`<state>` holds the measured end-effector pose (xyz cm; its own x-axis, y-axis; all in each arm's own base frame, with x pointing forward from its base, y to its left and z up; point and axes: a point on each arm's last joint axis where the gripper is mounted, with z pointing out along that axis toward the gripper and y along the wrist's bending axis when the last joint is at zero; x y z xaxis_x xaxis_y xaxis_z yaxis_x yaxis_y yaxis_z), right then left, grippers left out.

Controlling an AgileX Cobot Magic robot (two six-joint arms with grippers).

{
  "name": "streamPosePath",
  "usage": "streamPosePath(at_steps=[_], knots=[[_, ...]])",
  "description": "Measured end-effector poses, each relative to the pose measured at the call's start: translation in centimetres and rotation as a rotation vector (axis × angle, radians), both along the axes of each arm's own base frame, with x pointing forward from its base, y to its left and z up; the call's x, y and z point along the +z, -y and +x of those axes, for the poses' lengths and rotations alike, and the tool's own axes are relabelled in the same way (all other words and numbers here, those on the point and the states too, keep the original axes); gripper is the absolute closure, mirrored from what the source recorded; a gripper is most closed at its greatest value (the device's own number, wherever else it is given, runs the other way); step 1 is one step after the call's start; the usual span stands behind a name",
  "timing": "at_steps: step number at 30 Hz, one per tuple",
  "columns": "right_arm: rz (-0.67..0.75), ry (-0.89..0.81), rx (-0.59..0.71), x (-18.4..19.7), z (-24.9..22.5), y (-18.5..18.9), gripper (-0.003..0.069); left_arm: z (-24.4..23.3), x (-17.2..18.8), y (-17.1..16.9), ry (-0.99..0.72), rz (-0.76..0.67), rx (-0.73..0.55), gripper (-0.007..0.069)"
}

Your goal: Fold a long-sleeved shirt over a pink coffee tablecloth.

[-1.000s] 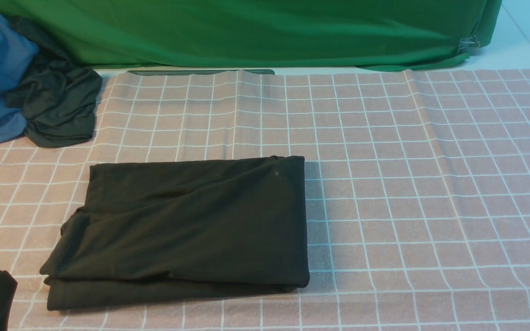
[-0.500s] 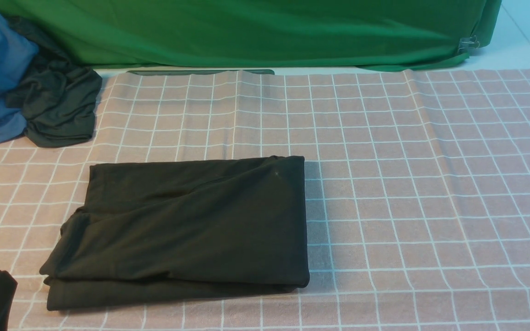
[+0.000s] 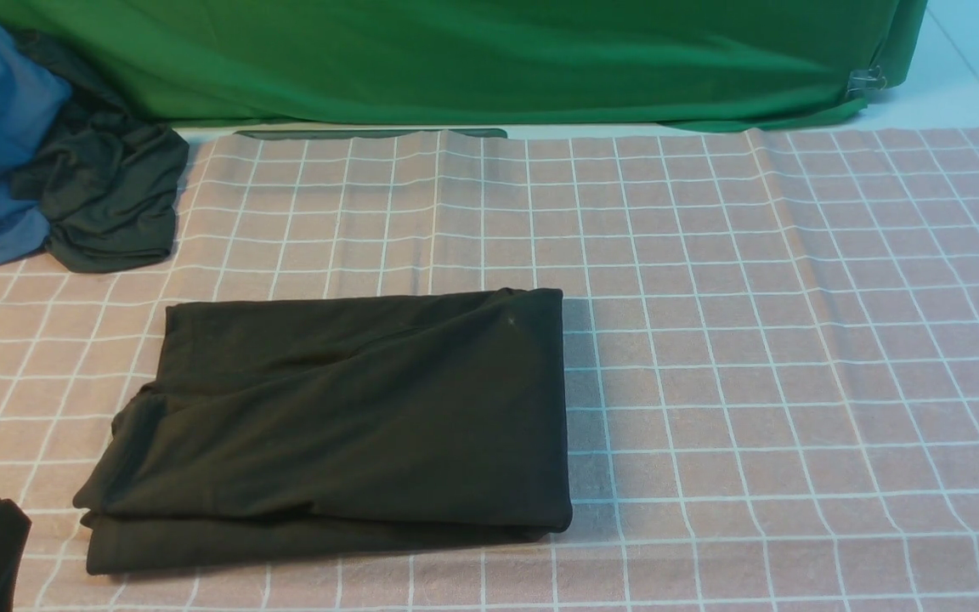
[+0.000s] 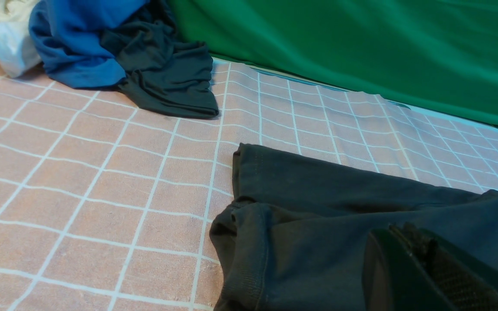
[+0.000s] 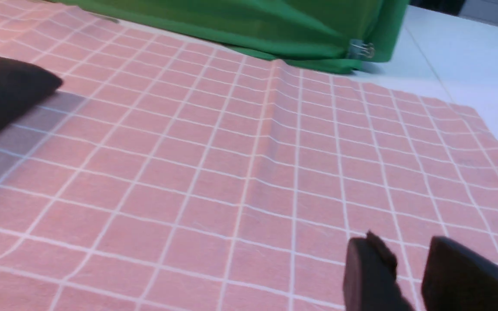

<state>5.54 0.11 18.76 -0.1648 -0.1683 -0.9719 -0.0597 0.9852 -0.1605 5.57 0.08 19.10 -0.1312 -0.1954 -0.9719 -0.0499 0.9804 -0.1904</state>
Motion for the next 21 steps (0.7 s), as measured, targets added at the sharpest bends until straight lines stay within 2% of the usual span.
streamPosePath(at_steps=[5, 21], knots=[[0.008, 0.0, -0.039, 0.0, 0.0, 0.21, 0.0424, 0.0, 0.01, 0.0, 0.001, 0.0, 0.0, 0.061], [0.052, -0.001, -0.048, 0.0, 0.0, 0.21, 0.0422, 0.0, 0.02, 0.0, 0.002, 0.0, 0.0, 0.061]])
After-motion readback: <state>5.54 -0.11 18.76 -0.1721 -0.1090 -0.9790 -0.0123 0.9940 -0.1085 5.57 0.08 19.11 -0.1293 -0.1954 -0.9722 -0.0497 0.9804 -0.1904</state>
